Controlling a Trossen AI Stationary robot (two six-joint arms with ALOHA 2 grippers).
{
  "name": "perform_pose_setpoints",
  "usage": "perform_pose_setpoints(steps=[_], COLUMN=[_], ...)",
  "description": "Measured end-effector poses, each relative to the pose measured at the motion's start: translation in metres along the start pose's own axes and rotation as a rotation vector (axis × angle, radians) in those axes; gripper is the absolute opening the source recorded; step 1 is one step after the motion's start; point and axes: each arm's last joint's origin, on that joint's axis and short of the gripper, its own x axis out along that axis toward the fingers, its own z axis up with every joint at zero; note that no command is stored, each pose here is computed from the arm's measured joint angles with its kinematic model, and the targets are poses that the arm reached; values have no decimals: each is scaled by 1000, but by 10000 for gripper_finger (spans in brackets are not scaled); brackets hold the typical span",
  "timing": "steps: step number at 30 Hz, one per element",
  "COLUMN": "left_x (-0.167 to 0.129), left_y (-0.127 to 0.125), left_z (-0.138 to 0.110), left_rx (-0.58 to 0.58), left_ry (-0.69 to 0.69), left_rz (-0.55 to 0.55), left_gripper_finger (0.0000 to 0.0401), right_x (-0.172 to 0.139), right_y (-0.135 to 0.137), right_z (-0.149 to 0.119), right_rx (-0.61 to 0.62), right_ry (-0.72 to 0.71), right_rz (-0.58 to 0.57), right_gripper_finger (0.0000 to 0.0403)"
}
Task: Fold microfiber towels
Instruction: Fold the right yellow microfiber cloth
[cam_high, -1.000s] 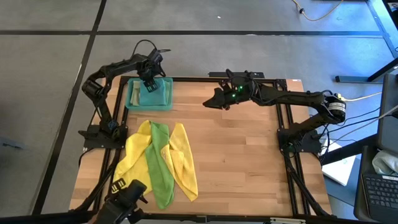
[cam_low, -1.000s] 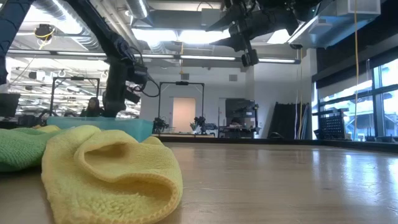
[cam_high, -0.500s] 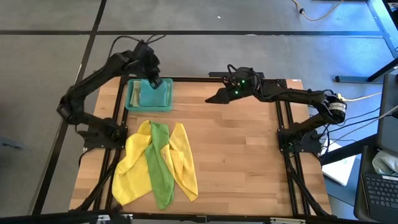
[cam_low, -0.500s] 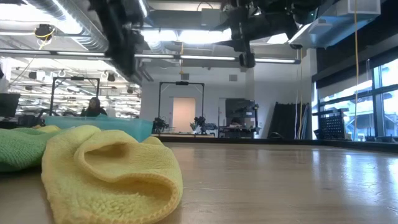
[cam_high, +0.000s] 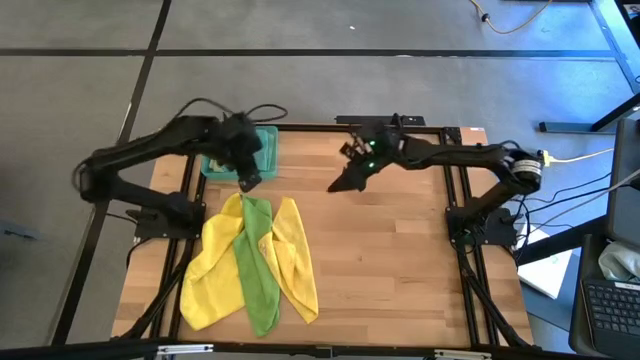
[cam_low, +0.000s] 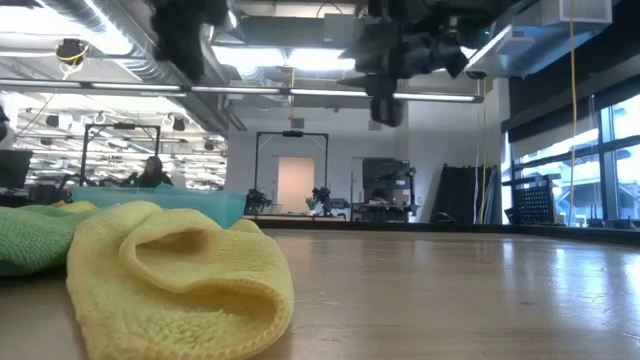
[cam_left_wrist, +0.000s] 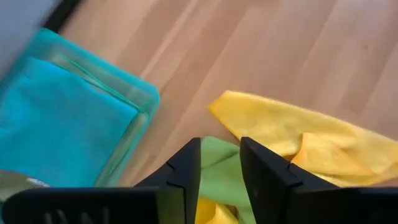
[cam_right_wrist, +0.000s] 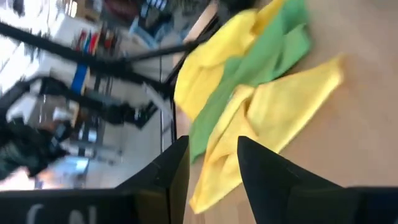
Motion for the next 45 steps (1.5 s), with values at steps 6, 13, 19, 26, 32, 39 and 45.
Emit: perform_pose_setpoints(steps=[6,13,19,26,32,39,45], left_x=[-46,-45,-20,-2,-8,-12,-12], left_y=[-13,-16,-20,-21,-21,-18,-18], left_z=[-32,-61,-79,-95,-102,-104,-104], left_rx=[-84,-171,-123,-85,-66,-75,-84], left_ry=[-253,-323,-259,-246,-264,-297,-297], left_rz=[-125,-217,-229,-285,-325,-314,-312], left_gripper_finger=[102,102,102,102,102,102,102], right_x=[55,126,179,222,231,233,235], right_y=[22,12,-16,-25,-33,-46,-45], right_z=[14,27,8,-11,-13,-25,-30], right_rx=[-192,-246,-212,-242,-260,-199,-211], right_ry=[97,187,340,365,323,429,445], right_rz=[-20,-88,-69,-121,-225,-201,-190], right_gripper_finger=[138,138,138,138,138,138,138])
